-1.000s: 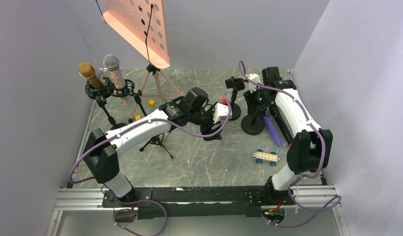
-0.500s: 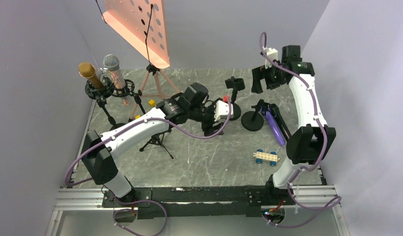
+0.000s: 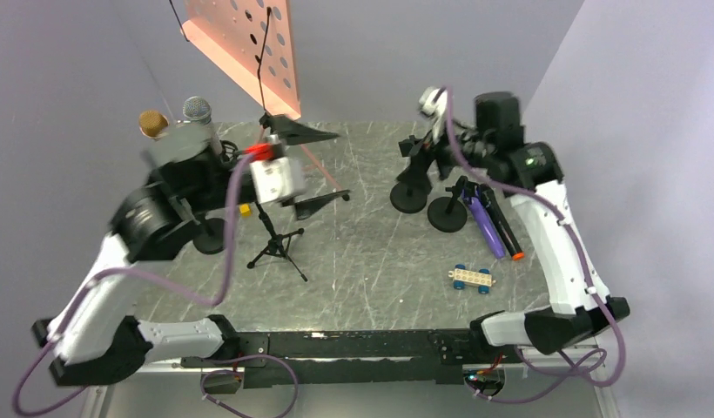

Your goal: Remove the microphone from the stand

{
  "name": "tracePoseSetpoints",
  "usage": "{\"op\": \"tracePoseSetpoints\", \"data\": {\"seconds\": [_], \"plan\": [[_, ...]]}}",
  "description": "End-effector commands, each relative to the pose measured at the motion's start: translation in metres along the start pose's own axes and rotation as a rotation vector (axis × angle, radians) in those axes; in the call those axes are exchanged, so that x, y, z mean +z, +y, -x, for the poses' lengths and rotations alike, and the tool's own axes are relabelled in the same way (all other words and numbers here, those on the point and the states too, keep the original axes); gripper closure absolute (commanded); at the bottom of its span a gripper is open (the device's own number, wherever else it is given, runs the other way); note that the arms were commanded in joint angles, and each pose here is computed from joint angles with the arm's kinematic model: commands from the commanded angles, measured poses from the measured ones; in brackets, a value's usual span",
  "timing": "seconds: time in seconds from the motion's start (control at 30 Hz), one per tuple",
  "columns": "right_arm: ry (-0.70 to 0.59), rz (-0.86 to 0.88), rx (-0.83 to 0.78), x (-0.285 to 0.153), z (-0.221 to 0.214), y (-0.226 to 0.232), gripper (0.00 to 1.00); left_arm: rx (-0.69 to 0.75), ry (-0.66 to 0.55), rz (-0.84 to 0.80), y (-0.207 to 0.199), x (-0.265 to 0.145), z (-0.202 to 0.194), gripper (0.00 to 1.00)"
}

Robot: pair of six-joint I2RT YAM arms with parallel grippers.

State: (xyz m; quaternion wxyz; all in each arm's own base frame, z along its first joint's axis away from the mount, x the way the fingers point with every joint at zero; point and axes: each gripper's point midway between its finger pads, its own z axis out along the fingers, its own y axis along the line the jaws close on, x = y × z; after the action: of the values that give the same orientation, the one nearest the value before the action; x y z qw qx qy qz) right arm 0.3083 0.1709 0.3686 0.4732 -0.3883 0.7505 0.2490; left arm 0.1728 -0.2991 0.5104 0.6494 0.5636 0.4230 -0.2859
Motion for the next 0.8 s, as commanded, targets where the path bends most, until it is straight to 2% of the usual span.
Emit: {"op": "tracePoseSetpoints", "data": {"seconds": [0.0,0.17,0.27,0.37,0.53,0.63,0.77], "plan": [[-0.055,0.135,-0.091,0.033,0.001,0.057,0.08,0.112,0.163,0.130,0.017,-0.050,-0.023,0.14],[-0.161,0.159,-0.131,0.076,0.015,0.091,0.11,0.164,0.220,0.463,0.067,-0.117,-0.015,0.12],[-0.206,0.201,-0.139,0.110,0.031,0.117,0.11,0.157,0.243,0.580,0.074,-0.150,-0.015,0.11],[-0.237,0.256,-0.143,0.144,0.044,0.149,0.10,0.088,0.244,0.730,0.078,-0.184,-0.016,0.11],[-0.312,0.259,-0.087,0.189,0.062,0.177,0.07,-0.026,0.212,1.008,0.073,-0.241,-0.013,0.10],[-0.378,0.213,-0.055,0.211,0.069,0.180,0.06,-0.048,0.220,1.083,0.058,-0.260,-0.016,0.09],[-0.389,0.238,0.010,0.238,0.064,0.187,0.06,-0.095,0.236,1.180,0.046,-0.278,-0.020,0.09]]}}
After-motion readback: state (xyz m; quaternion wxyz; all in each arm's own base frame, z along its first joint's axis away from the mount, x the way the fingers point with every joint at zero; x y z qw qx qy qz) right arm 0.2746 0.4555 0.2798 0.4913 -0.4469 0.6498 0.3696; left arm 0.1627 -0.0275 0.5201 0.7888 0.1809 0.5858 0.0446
